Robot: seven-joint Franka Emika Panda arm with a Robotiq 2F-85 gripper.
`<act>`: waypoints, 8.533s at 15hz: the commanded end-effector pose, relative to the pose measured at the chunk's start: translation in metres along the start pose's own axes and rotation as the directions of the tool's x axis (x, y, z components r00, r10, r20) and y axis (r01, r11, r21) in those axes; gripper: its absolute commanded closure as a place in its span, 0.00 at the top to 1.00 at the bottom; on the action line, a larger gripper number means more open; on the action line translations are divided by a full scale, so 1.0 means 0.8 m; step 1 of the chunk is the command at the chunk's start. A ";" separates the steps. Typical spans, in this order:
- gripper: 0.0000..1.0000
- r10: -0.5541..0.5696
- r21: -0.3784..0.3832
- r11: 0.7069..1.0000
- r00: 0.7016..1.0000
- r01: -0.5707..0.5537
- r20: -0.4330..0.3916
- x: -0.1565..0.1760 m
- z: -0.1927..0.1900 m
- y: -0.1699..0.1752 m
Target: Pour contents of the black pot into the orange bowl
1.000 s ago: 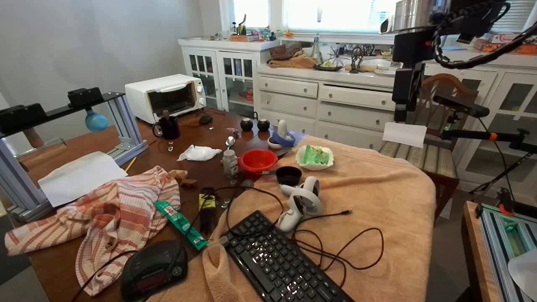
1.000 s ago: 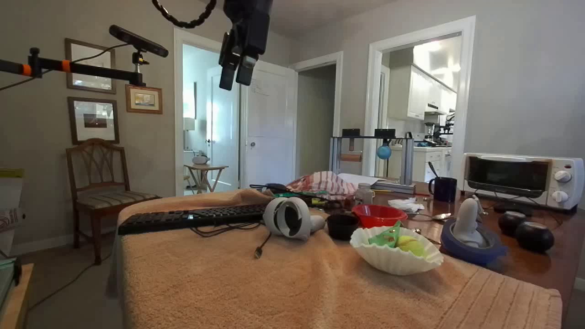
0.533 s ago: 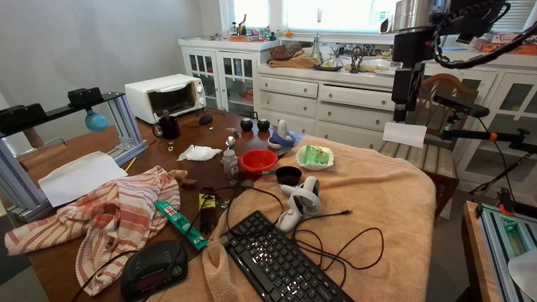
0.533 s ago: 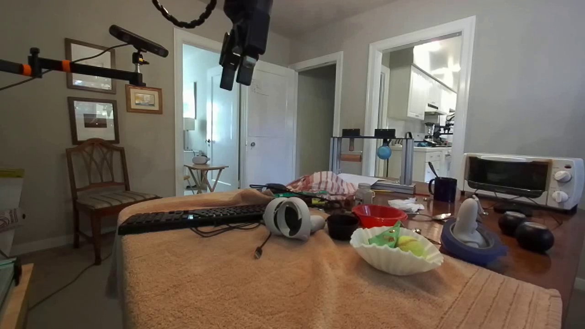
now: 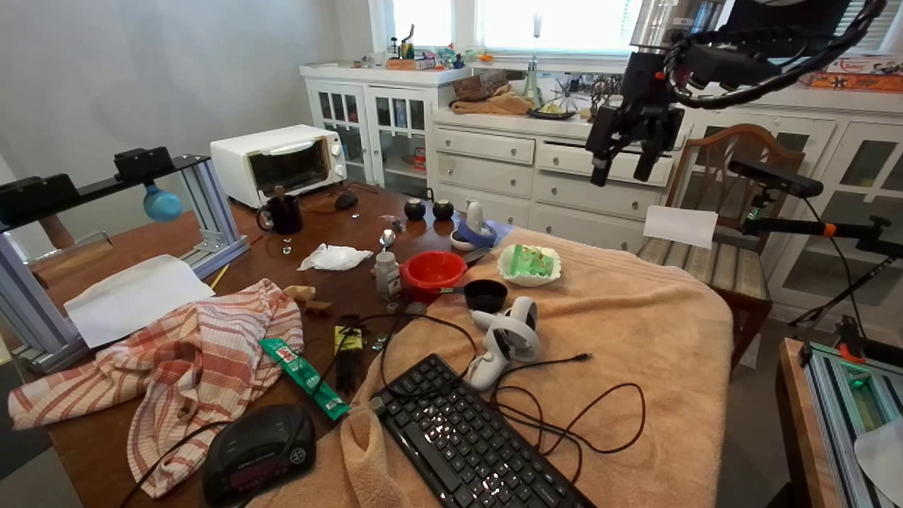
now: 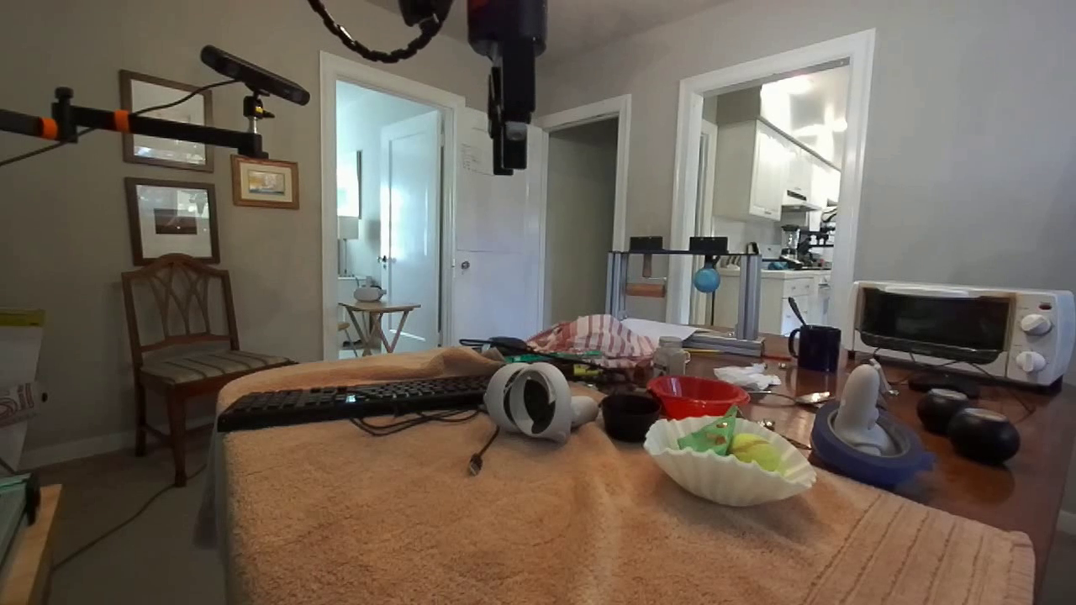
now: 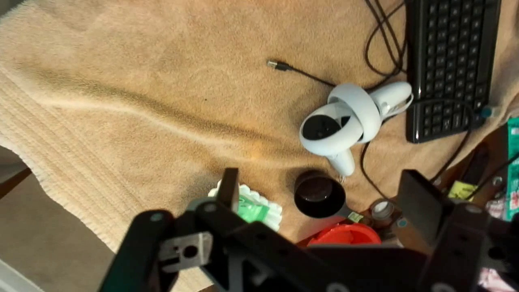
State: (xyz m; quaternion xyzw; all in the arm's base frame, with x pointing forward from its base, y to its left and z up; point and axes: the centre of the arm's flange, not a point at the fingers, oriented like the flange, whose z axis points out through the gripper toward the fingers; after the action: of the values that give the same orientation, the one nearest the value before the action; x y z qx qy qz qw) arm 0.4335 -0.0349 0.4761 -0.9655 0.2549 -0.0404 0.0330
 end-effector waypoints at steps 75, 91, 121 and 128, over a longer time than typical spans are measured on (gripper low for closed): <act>0.01 0.322 -0.123 0.939 0.947 -0.321 -0.010 0.203 0.387 -0.083; 0.01 0.216 -0.043 0.974 0.970 -0.222 -0.111 0.166 0.315 -0.106; 0.01 0.305 -0.051 0.945 0.928 -0.323 -0.212 0.321 0.225 -0.051; 0.01 0.212 -0.079 0.968 0.947 -0.237 -0.241 0.370 0.242 -0.058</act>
State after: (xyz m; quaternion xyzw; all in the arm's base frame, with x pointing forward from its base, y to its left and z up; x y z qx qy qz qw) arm 0.7047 -0.1295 0.3185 -0.9076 0.3936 -0.1420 -0.0351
